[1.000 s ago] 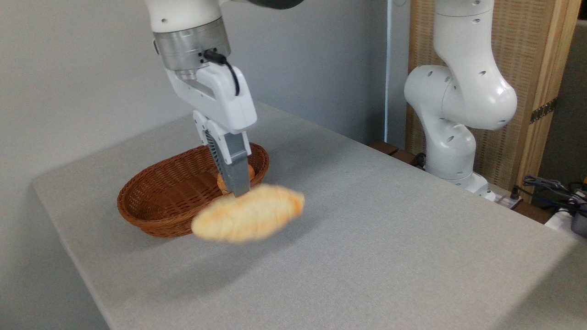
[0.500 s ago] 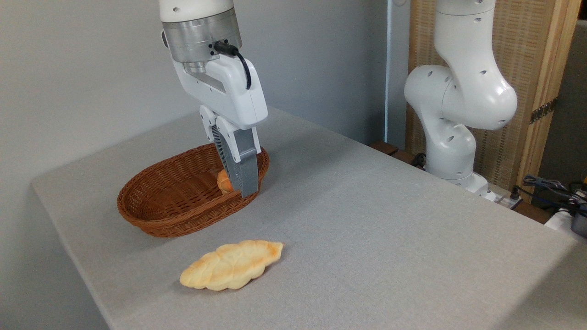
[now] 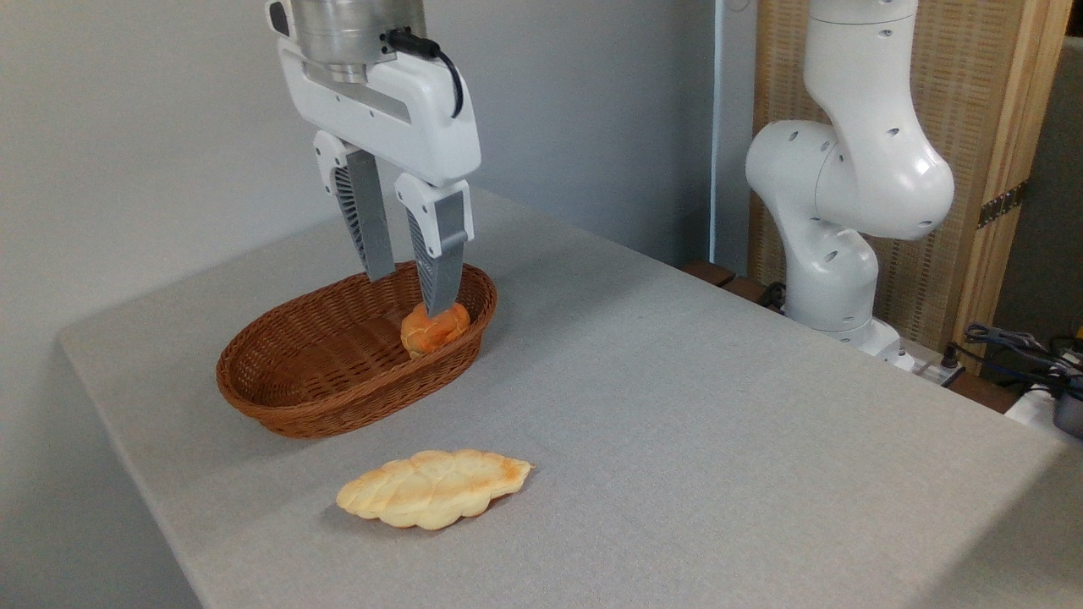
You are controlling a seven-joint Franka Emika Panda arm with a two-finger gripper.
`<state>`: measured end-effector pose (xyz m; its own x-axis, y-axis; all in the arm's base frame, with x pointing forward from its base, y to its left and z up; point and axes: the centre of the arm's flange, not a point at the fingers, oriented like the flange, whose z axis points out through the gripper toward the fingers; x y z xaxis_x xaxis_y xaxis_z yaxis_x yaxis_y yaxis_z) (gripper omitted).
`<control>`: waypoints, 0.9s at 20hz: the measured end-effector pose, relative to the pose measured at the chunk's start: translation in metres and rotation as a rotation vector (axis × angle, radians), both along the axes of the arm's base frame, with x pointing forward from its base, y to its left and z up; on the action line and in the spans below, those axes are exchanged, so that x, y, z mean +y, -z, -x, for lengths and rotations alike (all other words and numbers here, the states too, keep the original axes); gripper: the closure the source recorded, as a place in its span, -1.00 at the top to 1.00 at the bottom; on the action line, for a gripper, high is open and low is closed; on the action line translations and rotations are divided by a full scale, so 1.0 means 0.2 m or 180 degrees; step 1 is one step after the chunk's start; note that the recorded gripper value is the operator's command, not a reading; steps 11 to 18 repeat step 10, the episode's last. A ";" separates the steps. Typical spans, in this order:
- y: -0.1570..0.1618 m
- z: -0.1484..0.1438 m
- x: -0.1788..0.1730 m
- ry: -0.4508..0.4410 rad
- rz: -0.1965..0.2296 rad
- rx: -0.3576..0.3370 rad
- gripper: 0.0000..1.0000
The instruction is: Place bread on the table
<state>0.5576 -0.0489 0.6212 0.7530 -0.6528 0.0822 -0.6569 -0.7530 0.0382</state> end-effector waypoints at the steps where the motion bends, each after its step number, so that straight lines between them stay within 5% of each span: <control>1: 0.00 0.00 -0.02 0.0009 0.0000 0.0006 1.00; 18: 0.01 0.00 0.01 -0.0022 -0.0001 0.0019 1.00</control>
